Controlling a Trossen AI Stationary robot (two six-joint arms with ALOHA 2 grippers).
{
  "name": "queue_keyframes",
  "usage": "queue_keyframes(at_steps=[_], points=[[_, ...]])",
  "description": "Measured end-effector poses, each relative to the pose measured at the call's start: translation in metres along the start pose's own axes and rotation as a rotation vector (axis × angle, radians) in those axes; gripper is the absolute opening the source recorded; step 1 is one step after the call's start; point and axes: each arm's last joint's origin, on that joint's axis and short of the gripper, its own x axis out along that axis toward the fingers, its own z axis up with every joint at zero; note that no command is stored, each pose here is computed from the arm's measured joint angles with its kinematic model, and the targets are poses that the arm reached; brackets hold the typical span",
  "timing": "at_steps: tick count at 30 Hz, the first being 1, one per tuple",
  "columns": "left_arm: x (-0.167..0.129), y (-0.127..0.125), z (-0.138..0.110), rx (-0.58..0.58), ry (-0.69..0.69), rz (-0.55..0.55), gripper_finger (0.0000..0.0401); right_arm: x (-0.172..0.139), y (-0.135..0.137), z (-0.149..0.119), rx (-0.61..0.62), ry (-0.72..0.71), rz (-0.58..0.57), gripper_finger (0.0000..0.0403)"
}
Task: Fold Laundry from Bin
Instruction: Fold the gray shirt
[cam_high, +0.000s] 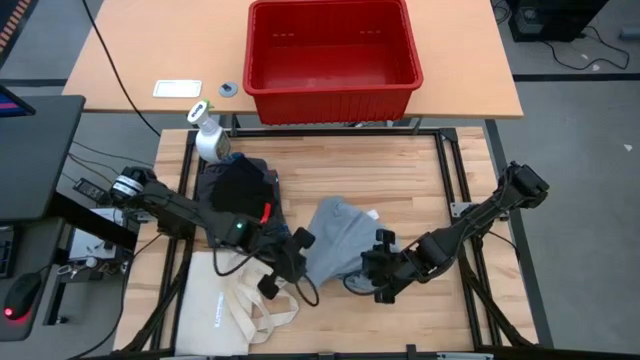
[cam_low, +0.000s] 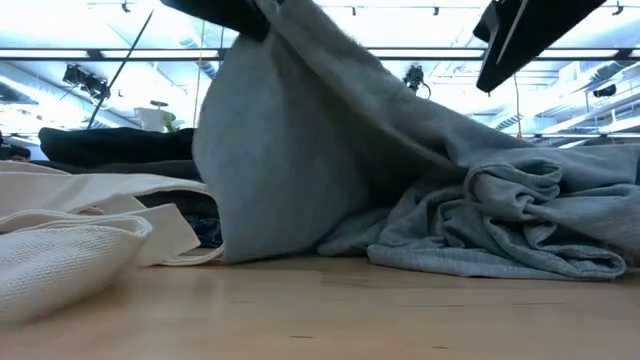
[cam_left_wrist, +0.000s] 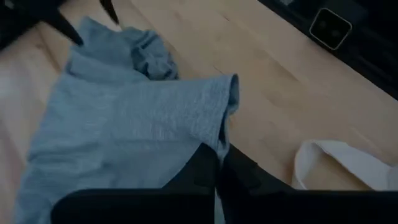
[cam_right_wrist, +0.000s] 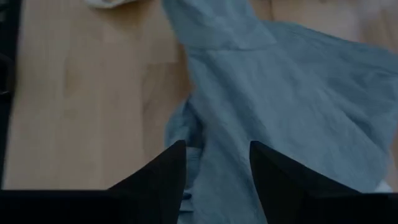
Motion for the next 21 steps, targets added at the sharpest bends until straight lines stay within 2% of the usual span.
queue_keyframes(at_steps=[2,5,9,12,17,21], points=[[-0.011,0.000,0.005,0.010,-0.001,0.046,0.0008,0.002,-0.001,-0.002,0.015,-0.007,-0.025,0.0186],[-0.041,0.010,0.024,0.053,-0.072,0.183,0.0008,-0.002,0.001,-0.001,0.006,-0.029,-0.043,0.0186],[-0.092,0.035,0.055,0.079,-0.232,0.461,0.0009,-0.015,0.014,0.009,-0.120,-0.141,-0.059,0.0181],[-0.129,0.058,0.072,0.063,-0.369,0.637,0.0012,-0.023,0.026,0.016,-0.227,-0.282,-0.074,0.0180],[-0.174,0.092,0.084,-0.001,-0.467,0.784,0.0014,-0.026,0.038,0.030,-0.312,-0.481,-0.020,0.0180],[-0.204,0.107,0.090,-0.052,-0.537,0.858,0.0015,-0.022,0.032,0.040,-0.300,-0.552,-0.033,0.0180]])
